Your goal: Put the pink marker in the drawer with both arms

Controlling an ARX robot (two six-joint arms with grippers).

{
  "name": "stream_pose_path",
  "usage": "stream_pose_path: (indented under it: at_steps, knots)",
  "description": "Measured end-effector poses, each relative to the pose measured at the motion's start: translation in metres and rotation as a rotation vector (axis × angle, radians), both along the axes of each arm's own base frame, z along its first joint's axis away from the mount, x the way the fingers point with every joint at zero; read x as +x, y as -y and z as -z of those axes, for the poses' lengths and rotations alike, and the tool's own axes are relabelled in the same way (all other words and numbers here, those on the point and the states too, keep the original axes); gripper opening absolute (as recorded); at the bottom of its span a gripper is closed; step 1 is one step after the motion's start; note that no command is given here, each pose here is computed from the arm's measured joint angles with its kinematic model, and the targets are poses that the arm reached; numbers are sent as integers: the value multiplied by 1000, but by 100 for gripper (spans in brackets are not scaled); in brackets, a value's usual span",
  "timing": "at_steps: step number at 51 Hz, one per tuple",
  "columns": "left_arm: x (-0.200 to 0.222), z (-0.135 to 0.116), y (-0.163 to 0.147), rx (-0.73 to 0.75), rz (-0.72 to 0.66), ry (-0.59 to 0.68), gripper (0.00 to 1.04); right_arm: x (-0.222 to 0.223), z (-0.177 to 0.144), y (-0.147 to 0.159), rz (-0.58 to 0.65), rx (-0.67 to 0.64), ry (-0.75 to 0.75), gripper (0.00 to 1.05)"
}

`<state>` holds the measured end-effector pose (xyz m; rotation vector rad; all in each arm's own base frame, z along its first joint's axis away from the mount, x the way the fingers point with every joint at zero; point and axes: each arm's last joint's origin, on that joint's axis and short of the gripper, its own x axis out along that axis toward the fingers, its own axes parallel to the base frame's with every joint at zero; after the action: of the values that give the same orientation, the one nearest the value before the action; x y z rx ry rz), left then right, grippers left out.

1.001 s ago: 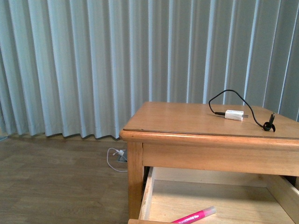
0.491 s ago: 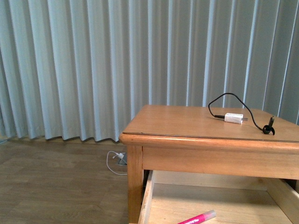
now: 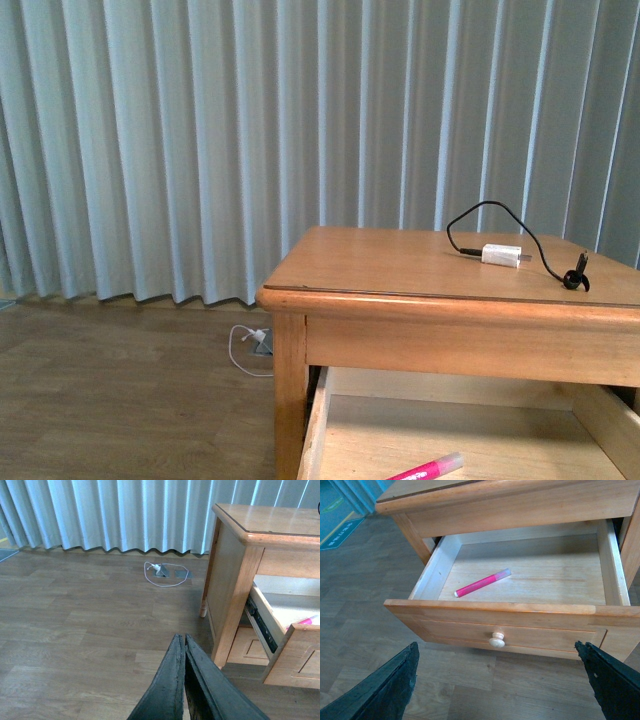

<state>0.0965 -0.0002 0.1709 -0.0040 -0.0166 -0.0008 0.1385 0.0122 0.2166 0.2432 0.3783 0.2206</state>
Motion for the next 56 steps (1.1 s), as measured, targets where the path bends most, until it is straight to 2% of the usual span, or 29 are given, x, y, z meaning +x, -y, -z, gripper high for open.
stream_pose_path:
  at_steps: [4,8,15,18,22,31,38,46,56]
  knots:
    - [0,0,0,-1,0,0,5,0,0,0,0,0,0,96]
    - [0,0,0,0,0,0,17,0,0,0,0,0,0,96]
    - [0,0,0,0,0,0,42,0,0,0,5,-8,5,96]
    - [0,0,0,0,0,0,53,1,3,-1,70,-125,111,96]
    - [0,0,0,0,0,0,67,2,3,-2,77,-236,147,96]
    - [0,0,0,0,-1,0,100,19,16,-7,-37,-302,-3,96]
    - [0,0,0,0,0,0,99,53,30,-12,-109,-289,-138,96]
    - [0,0,0,0,0,0,99,84,53,-14,-129,-277,-245,96]
    - [0,0,0,0,0,0,99,110,71,-12,-120,-257,-303,96]
